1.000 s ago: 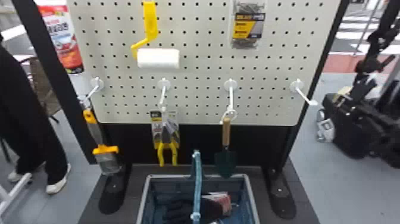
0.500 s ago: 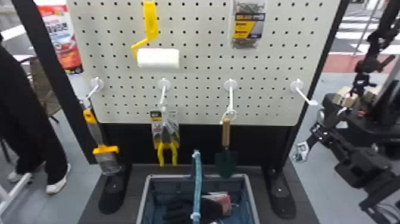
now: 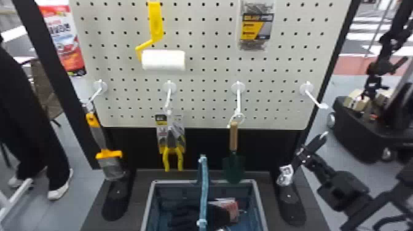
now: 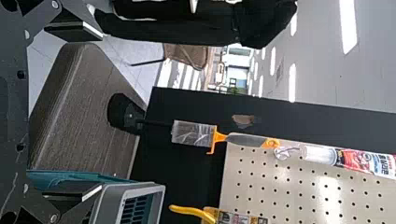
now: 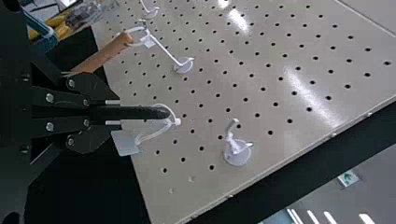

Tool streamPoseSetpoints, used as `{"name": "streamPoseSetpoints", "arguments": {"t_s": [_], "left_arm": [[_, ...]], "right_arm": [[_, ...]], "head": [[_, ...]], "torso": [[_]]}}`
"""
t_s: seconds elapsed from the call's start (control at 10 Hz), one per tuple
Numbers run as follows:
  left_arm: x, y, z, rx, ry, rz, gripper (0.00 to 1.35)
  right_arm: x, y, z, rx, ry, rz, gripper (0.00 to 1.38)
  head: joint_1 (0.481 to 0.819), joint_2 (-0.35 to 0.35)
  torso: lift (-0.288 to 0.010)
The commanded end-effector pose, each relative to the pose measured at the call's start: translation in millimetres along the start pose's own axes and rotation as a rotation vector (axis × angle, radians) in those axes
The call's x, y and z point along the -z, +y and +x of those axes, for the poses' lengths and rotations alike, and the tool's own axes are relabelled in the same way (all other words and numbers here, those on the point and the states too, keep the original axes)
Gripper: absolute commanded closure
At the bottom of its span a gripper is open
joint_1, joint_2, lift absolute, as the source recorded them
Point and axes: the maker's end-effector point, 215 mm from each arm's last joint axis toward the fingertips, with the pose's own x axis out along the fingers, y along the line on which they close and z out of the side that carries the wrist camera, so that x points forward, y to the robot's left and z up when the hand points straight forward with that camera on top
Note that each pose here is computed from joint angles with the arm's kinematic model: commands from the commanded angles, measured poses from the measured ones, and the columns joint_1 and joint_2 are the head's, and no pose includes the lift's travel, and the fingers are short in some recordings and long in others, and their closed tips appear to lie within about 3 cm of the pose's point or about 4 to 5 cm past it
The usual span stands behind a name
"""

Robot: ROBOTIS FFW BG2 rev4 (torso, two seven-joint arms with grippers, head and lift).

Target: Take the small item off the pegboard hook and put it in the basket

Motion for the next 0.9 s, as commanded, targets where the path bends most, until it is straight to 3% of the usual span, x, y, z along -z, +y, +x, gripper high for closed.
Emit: {"name": "streamPoseSetpoints", "arguments": {"t_s": [0.0, 0.8], "left_arm": [[0.2, -1.7, 0.7, 0.006, -0.001, 0.000, 0.17], [2.6, -2.8, 0.8, 0.009, 0.005, -0.002, 0.17]], "right_arm": [[28.9, 9.3, 5.6, -0.020, 0.040, 0.046, 1.21], [143.7, 71.2, 36.3, -0.164, 0.232, 0.213, 1.21]], "head": [[0.549, 0.000], [0.549, 0.000]], "torso": [[-0.100], [-0.100]]}}
